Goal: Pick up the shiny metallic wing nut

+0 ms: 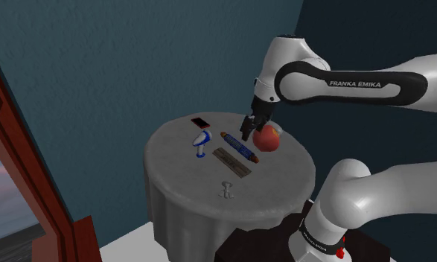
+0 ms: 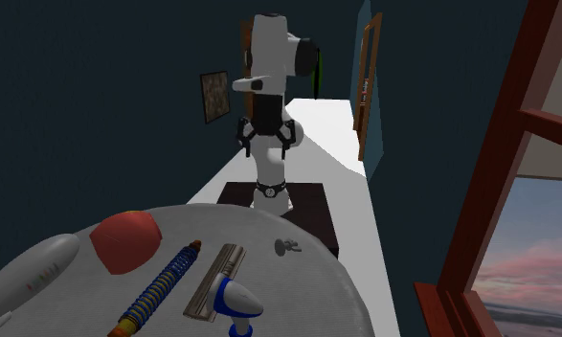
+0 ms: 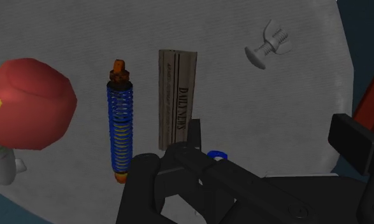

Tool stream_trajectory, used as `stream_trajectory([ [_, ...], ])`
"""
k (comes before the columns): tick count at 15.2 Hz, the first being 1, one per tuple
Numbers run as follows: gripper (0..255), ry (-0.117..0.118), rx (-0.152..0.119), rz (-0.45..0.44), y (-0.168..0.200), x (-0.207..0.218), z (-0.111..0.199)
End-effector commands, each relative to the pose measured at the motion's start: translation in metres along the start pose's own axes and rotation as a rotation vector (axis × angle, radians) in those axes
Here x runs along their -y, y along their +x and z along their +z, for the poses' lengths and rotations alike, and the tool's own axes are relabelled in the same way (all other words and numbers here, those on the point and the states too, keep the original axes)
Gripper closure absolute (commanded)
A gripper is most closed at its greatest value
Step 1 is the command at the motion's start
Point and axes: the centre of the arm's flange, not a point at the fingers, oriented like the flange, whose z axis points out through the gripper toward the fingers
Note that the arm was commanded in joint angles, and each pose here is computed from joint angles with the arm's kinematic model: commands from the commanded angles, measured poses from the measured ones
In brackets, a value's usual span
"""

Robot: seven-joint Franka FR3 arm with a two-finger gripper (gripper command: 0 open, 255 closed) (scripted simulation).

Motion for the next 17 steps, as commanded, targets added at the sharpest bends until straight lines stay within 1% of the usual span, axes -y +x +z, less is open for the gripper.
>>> stream_trajectory([
  [1, 0, -0.003, -0.004, 0.001, -0.006, 0.012, 0.025],
  [17, 0, -0.024, -0.019, 0.004, -0.034, 0.086, 0.222],
])
